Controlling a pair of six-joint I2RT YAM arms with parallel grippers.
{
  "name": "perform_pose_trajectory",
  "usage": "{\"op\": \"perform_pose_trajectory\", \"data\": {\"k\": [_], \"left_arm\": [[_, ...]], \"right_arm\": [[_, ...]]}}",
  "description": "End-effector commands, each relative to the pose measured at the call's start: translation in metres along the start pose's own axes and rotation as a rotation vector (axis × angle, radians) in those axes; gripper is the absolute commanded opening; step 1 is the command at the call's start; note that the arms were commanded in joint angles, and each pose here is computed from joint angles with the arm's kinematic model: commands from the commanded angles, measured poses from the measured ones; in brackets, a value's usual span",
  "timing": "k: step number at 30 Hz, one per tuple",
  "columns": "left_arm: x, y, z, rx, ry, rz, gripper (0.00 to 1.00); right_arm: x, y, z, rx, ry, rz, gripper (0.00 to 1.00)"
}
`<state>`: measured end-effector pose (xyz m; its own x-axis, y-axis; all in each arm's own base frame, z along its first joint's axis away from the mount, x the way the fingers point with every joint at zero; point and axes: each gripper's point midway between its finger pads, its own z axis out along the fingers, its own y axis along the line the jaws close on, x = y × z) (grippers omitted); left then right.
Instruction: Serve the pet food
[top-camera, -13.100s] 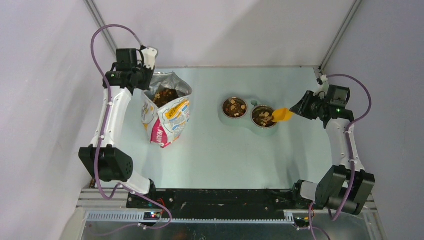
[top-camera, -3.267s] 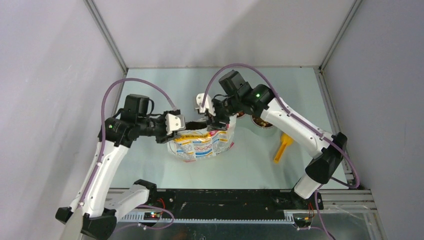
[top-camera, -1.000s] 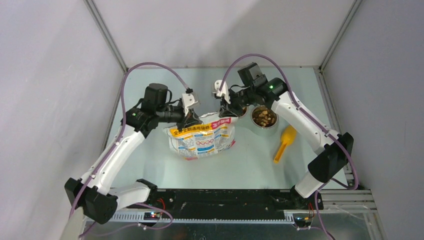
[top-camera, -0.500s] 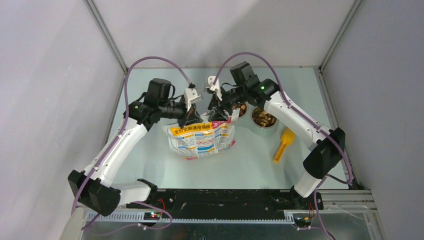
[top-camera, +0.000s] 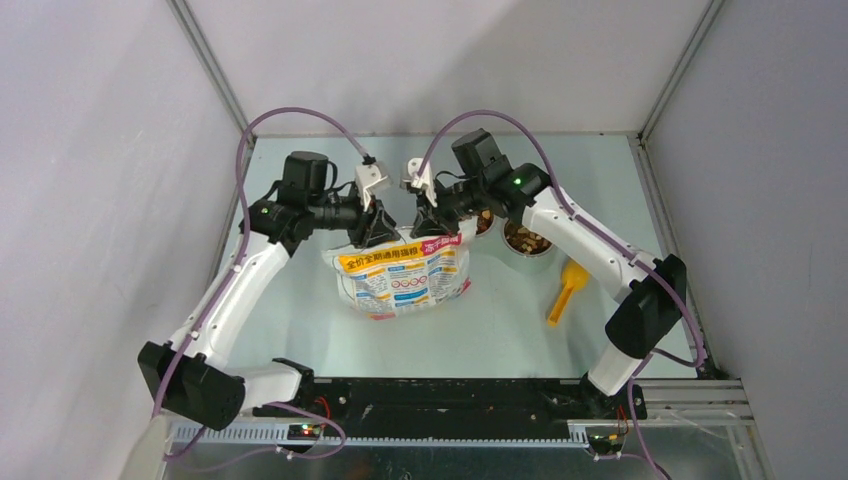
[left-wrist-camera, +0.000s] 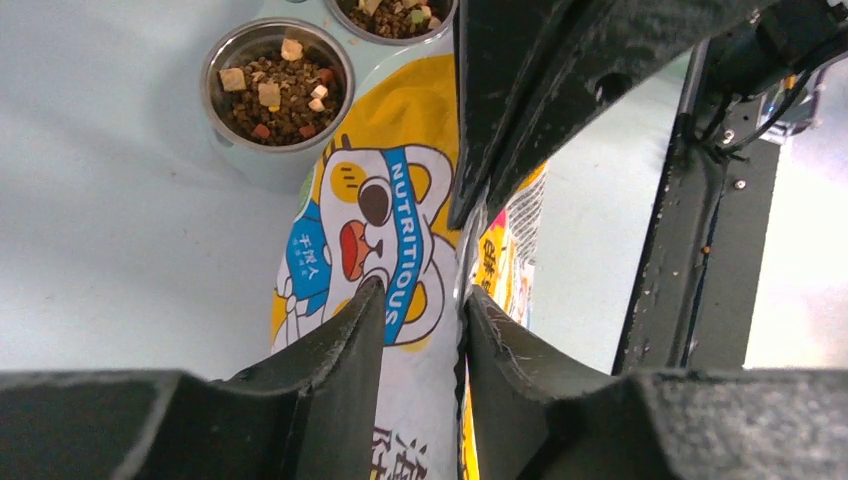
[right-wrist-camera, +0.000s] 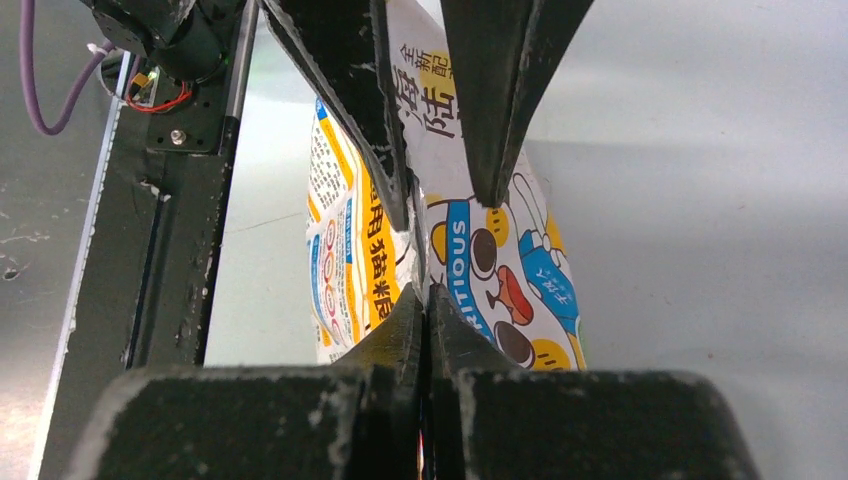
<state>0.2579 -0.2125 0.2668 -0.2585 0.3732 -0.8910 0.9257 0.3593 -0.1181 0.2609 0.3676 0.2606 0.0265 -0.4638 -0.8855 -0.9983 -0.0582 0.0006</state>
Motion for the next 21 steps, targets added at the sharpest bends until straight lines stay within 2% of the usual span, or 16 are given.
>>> {"op": "perform_pose_trajectory", "data": {"k": [1,2,5,7,13,16,19,21], "left_arm": [[0.000,-0.003,-0.017,0.003,0.014,0.127,0.42],[0.005,-0.001,-0.020,0.002,0.037,0.179,0.42],[0.033,-0.002,-0.034,-0.001,0.171,0.217,0.40],[0.041,0.000,-0.044,-0.021,0.214,0.223,0.35],[0.038,0.009,-0.067,-0.119,0.229,0.259,0.03],[0.041,0.012,-0.070,-0.138,0.250,0.268,0.00],[0.038,0.011,-0.068,-0.135,0.233,0.234,0.00],[0.032,0.010,-0.065,-0.125,0.202,0.212,0.00]], "right_arm": [[-0.029,-0.017,-0.021,0.076,-0.073,-0.057,0.00],[-0.031,-0.017,-0.023,0.076,-0.077,-0.063,0.00],[-0.034,-0.020,-0.028,0.079,-0.086,-0.058,0.00],[-0.034,-0.022,-0.031,0.085,-0.088,-0.056,0.00],[-0.031,-0.023,-0.034,0.084,-0.086,-0.055,0.00],[-0.033,-0.025,-0.035,0.083,-0.097,-0.044,0.00],[-0.036,-0.018,-0.029,0.054,-0.108,-0.043,0.32],[-0.038,-0.008,-0.021,0.022,-0.103,-0.058,0.38]]}}
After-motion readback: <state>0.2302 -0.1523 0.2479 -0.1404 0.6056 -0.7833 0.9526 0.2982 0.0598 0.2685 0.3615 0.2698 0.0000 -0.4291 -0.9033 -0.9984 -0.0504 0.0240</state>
